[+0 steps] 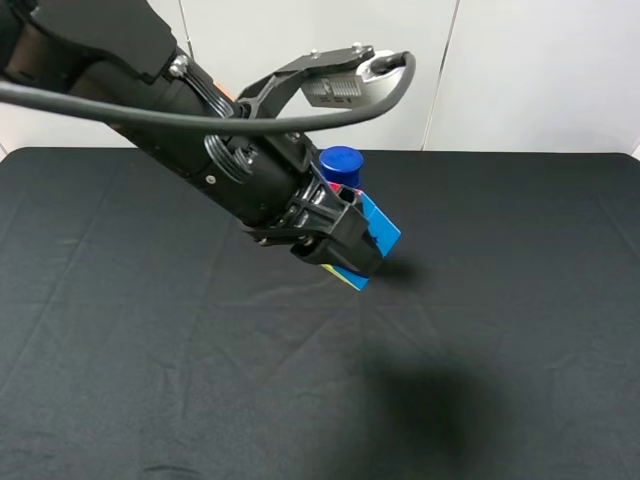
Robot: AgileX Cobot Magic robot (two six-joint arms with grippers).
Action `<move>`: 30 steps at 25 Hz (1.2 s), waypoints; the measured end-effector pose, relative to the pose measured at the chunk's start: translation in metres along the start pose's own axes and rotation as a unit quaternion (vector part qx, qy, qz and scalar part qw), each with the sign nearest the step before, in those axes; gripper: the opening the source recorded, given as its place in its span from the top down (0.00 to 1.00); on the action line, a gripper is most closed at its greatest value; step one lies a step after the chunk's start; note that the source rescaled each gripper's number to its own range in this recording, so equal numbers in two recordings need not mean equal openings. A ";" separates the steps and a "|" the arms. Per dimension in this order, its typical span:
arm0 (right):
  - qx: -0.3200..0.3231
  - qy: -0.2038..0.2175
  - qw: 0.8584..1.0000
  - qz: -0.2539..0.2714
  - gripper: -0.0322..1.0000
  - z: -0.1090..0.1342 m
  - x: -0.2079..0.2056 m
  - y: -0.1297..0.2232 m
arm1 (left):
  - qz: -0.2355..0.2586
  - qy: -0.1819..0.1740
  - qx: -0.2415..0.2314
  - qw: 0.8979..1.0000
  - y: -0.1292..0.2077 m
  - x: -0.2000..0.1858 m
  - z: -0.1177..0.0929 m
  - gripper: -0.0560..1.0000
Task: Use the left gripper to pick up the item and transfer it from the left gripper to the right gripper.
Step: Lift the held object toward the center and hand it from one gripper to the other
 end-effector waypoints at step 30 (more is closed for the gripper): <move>-0.236 -0.308 0.919 -0.071 0.00 0.068 0.069 -0.086 | -0.061 0.034 -0.062 0.996 -0.014 0.000 -0.010 0.94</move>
Point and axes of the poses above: a point on each arm's last joint axis where the gripper is mounted, x pointing out along that axis toward the gripper, z along the wrist's bending axis when the last joint is at zero, y = z × x, the point moved 3 cm from there along x, pointing out along that axis toward the gripper, and after that the axes turned 14 degrees about -x, right-handed, at the moved point
